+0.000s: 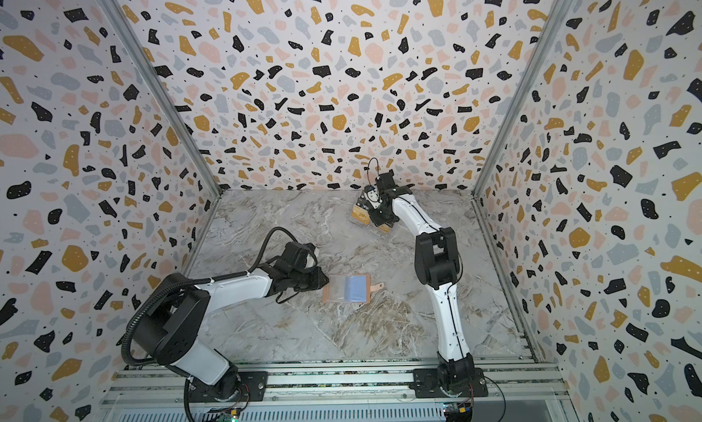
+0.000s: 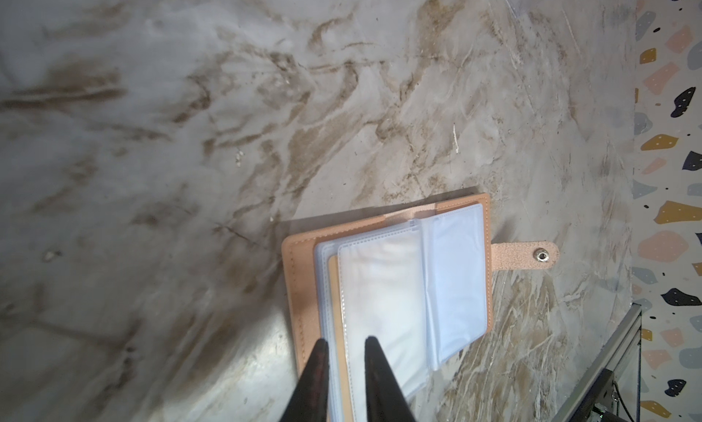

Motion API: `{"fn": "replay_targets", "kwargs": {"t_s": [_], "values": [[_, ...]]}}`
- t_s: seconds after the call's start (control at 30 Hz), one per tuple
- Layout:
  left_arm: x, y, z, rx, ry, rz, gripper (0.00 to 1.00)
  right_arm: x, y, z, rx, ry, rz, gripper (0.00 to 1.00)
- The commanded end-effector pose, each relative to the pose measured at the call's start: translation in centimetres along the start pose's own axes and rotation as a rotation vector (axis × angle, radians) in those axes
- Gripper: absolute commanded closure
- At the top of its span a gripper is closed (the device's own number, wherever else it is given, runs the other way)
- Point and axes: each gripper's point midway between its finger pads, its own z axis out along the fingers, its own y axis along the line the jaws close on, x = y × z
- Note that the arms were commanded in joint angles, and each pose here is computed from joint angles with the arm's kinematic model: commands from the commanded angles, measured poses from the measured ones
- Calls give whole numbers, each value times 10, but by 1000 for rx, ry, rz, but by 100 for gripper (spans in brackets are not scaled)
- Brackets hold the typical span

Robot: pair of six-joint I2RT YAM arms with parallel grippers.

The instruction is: Put the credit cards into the card holder

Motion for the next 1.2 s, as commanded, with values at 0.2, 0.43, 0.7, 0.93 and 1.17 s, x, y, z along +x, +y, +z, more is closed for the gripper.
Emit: {"fn": "replay_targets", "kwargs": {"t_s": [0.2, 0.43, 0.7, 0.93, 1.17], "values": [[-4, -2, -4, 6, -17, 12, 79, -15, 2, -35, 19, -44, -66, 95], [-8, -7, -10, 17, -30, 13, 79, -28, 5, -49, 19, -97, -119, 98], [-6, -7, -16, 18, -37, 10, 78, -47, 7, -77, 25, -174, -136, 100], [-7, -6, -25, 4, -65, 6, 79, -59, 27, -111, -84, -254, -58, 100], [-10, -2, -37, -57, -125, 32, 79, -44, 79, -138, -394, -391, 128, 100]]}}
